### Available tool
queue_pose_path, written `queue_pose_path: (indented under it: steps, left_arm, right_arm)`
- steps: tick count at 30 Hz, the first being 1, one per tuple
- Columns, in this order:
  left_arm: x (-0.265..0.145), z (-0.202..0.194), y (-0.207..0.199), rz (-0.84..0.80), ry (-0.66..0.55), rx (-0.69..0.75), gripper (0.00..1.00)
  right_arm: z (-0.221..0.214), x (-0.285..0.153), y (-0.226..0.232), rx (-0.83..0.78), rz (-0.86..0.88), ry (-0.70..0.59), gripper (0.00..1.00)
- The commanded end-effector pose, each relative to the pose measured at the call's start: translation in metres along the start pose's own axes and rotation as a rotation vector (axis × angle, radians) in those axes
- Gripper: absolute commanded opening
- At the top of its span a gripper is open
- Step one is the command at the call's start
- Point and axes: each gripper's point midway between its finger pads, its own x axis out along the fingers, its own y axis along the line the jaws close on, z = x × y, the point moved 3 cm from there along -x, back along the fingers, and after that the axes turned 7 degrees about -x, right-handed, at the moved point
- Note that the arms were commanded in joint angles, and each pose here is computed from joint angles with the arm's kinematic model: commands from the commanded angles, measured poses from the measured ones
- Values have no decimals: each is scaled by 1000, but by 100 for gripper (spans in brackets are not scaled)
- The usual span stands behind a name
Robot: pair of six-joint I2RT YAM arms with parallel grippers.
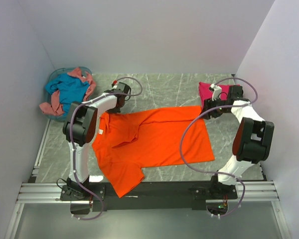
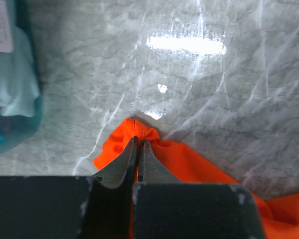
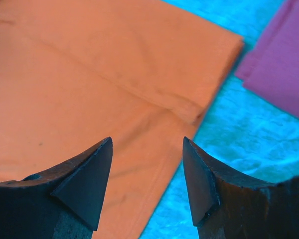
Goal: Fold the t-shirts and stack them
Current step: Fold the tshirt
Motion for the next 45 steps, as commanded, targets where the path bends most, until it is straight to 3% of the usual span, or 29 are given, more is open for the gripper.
queue_pose_path:
  steps: [1,14,27,33,38,45]
  left_arm:
    - [-22,25,8,-117,-31,-132,0]
    - [-14,26,27,-420,70,-403,0]
    - [-23,43,33,-590,64,-525,0]
    - [-25,46,42,-649,53,-598,0]
    - [-22,43,55,-723,60,-700,0]
    - [-23,43,70,-835,72,-834,0]
  right_arm:
    - [10,6,-26,33,-94,14,65]
    - [17,47,-50,114,-183,139,57]
    - [-5,61,-46,183,-145,247,47]
    - [-8,68,-40,223,-87,261,28]
    - [-9,69,-41,232,-78,265,1]
    - [-10,61,-54,226,-160,254,0]
